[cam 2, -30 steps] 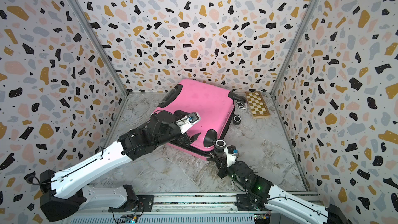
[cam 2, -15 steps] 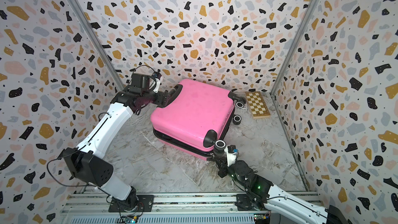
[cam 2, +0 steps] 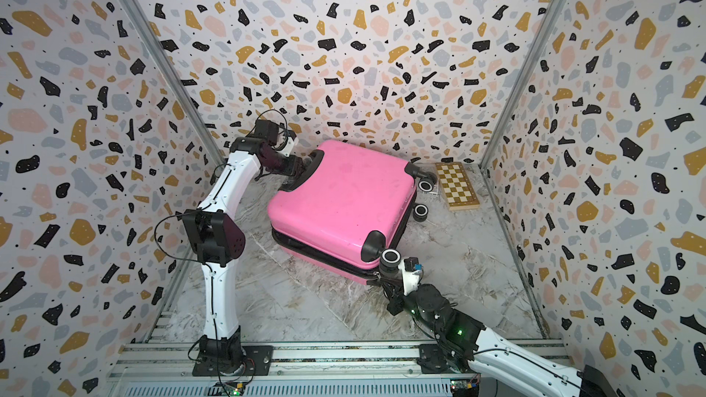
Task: Close the suitcase zippers
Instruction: Zip the zipper on the suitcase.
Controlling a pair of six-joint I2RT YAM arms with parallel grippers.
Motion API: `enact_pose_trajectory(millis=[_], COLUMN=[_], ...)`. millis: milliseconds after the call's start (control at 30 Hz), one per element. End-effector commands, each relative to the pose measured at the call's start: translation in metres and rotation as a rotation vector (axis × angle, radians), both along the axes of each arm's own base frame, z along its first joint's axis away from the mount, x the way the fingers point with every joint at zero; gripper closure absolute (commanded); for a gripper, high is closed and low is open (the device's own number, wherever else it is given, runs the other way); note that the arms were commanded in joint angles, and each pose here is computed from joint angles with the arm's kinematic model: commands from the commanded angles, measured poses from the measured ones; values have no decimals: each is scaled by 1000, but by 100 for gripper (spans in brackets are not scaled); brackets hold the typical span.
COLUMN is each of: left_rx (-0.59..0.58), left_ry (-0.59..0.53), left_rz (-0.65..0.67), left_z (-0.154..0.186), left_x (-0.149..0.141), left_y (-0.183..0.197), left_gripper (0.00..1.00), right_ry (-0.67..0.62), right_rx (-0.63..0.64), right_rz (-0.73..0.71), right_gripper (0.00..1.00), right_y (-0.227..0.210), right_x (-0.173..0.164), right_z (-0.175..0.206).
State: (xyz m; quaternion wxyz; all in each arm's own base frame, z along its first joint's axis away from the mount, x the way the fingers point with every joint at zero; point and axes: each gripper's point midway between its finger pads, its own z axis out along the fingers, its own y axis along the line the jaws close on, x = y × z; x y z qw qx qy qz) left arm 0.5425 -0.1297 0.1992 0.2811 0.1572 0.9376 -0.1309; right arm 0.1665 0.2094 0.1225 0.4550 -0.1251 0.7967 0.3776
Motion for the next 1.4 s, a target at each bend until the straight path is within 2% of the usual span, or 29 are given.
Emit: enact_pose_trajectory(millis=[0, 167, 233, 333, 500, 733, 967, 1367], left_rx=[-41, -23, -41, -136, -192, -227, -367, -393], left_ry=[89, 155, 164, 151, 82, -13, -18, -63], left_rz=[-71, -17, 56, 211, 439, 695, 776, 817], left_z=[-10, -30, -29, -18, 2, 8, 4, 8], left_x=[-26, -28, -24, -15, -17, -43, -59, -98], left_y=[-14, -5, 9, 39, 93, 128, 121, 112], left_gripper=[38, 66, 83, 100, 100, 100, 100, 100], right_ry=[0, -16, -30, -49, -90, -160, -207, -291], right_rx=[-42, -71, -84, -85, -3, 50, 29, -201], right_rz=[32, 45, 53, 56, 114, 176, 227, 339], right_gripper=[100, 100, 100, 100, 100, 100, 100, 100], right_y=[2, 5, 6, 7, 17, 28, 41, 94], right_x=[-3, -2, -1, 0, -7, -12, -13, -13], right_z=[0, 1, 2, 5, 17, 32, 33, 25])
